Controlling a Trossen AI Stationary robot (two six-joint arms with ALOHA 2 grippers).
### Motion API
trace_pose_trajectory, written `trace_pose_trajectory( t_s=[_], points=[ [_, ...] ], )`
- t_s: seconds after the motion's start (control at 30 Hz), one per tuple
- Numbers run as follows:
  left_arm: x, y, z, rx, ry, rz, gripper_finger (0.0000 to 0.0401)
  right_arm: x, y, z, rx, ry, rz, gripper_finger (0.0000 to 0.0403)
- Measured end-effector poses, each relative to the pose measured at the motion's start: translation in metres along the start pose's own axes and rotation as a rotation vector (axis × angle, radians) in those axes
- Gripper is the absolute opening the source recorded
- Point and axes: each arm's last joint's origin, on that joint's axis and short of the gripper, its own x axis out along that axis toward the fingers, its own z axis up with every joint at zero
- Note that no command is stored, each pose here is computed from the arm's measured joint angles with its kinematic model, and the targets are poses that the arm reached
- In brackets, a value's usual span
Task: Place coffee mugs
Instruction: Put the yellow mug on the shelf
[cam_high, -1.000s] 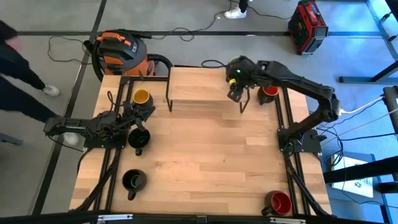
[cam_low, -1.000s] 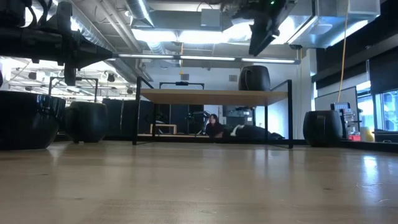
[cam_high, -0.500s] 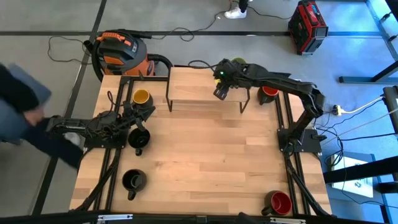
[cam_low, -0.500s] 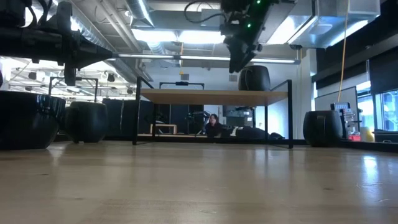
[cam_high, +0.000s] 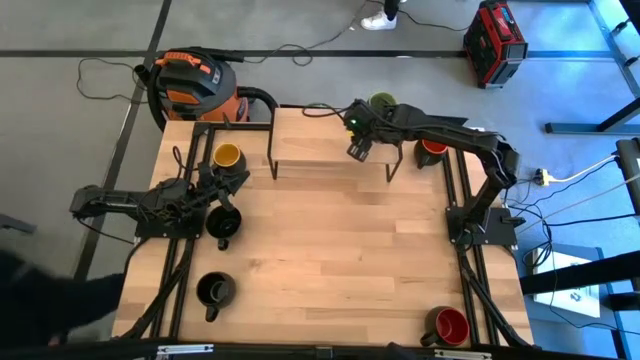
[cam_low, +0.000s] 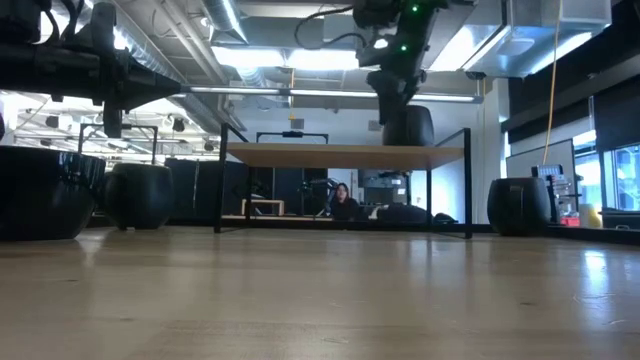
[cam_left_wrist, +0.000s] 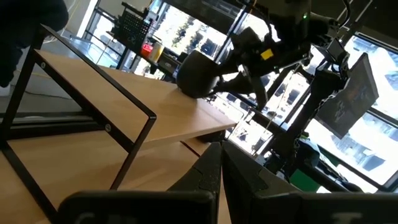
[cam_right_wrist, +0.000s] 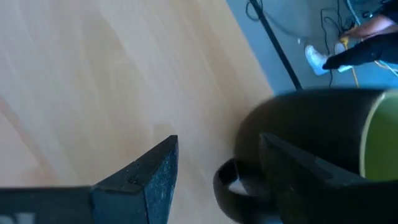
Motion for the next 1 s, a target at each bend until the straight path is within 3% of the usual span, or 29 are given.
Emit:
trace_pose_trajectory(
  t_s=[0.23,0.57,0.77,0.9,1.0],
  points=[
    [0.0,0.0,0.0,0.001,0.0,0.0,0.0007,-0.002,0.005,-0.01,-0.035,0.096,-0.009,0.0214],
    [0.0,0.0,0.0,0.002,0.0,0.0,0.0007,-0.006,0.004,-0.007,-0.036,0.082,0.009,0.0214],
    [0.0,-0.003,0.006,-0.032,-0.057,-0.016,0.0007,-0.074,0.012,0.01,-0.068,-0.156,0.244,0.0214],
    [-0.001,-0.003,0.01,-0.029,-0.103,-0.005,0.0007,-0.126,0.021,-0.005,-0.101,-0.348,0.468,0.0214],
    [-0.001,-0.004,0.012,-0.032,-0.124,0.007,0.0013,-0.147,0.035,-0.03,-0.119,-0.426,0.578,0.0214]
  ],
)
